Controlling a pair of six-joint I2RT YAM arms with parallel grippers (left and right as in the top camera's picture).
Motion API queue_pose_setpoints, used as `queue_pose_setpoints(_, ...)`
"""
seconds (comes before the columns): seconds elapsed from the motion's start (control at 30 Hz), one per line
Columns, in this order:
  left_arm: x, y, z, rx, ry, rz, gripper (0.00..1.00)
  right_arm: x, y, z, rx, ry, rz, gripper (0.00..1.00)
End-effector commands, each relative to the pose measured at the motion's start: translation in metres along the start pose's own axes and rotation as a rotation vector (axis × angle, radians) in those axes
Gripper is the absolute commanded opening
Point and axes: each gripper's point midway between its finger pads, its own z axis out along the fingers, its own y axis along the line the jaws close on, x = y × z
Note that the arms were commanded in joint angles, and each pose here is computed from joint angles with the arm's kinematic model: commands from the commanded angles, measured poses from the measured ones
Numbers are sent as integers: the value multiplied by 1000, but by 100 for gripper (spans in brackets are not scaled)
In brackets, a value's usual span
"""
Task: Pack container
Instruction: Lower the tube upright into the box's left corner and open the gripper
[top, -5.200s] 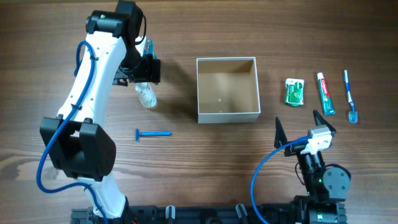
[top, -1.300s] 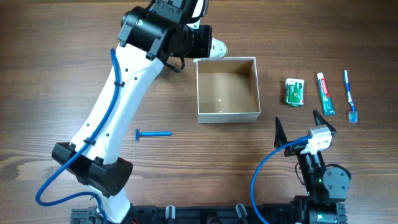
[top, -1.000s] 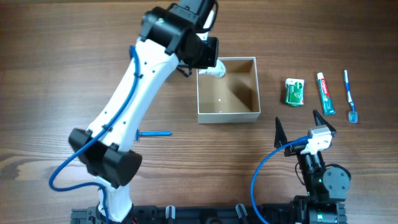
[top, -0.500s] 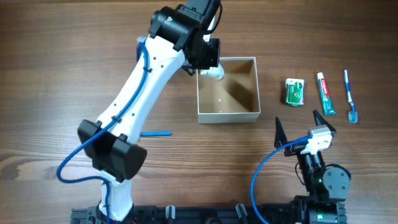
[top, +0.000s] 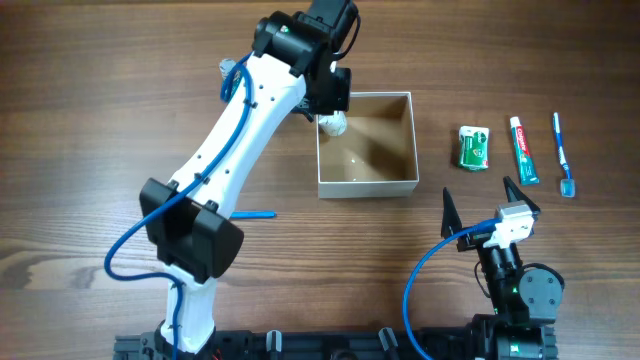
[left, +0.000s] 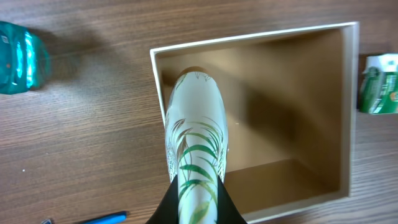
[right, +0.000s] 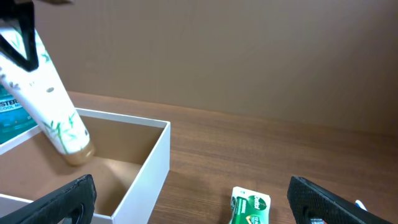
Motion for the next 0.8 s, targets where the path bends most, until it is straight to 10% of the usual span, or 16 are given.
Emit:
queue_pose_setpoints(0.0,-7,0,2,-8,-18,-14,4,-1,-3,0,14,-6,5,100)
queue_pose_setpoints(0.77,-26,8,7,-49,-89,-21,20,-1,-3,0,14,-6,5,100)
